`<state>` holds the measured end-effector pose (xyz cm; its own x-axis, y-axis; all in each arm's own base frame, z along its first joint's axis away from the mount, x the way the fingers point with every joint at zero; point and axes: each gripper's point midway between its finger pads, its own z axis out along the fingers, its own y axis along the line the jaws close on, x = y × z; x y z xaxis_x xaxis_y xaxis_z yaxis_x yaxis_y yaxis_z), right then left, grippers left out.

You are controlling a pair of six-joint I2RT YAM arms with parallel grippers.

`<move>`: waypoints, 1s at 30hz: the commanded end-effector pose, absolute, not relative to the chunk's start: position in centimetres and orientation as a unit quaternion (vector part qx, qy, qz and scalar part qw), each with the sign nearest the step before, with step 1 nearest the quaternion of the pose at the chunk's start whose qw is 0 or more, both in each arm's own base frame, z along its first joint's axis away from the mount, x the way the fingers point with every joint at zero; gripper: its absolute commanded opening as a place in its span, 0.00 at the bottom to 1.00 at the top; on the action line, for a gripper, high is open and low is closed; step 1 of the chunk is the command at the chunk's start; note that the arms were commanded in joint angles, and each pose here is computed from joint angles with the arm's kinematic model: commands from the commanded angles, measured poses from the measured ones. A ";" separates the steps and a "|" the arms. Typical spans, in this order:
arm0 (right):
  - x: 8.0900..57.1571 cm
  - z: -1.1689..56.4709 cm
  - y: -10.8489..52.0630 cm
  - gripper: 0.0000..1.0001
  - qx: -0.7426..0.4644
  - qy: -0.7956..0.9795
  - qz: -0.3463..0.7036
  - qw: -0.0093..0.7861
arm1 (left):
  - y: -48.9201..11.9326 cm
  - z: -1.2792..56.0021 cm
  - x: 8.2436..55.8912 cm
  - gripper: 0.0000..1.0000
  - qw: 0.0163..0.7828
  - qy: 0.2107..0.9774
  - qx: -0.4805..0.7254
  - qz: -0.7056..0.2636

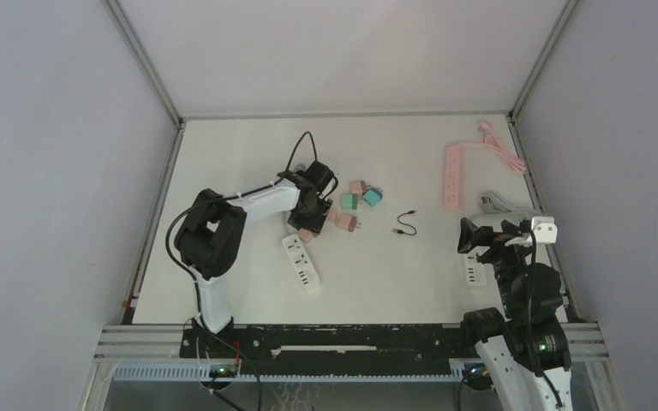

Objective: Insert the plug
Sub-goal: Pick up the plug from the center of the board.

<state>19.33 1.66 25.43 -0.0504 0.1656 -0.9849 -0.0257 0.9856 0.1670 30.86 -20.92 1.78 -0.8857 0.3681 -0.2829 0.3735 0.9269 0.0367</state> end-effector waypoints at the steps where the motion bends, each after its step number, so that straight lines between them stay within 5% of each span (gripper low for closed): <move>1: 19.4 26.6 1.7 1.00 0.043 0.709 0.070 0.700 | -22.2 4.6 31.6 0.43 0.170 0.969 0.175 -0.033; 12: 19.6 27.8 3.0 1.00 0.018 0.733 0.091 0.674 | -23.6 10.2 31.0 0.21 0.223 0.964 0.103 -0.107; 30: 23.0 28.4 11.4 1.00 -0.033 0.711 0.269 0.649 | -26.4 19.6 28.3 0.11 0.274 0.894 -0.115 -0.335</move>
<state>22.25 8.63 25.94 -0.2086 0.2217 -0.9525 -0.2954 0.9142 0.2775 28.45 -24.96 16.77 -0.8567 -0.2090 -0.4716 0.0544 0.8725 -0.4855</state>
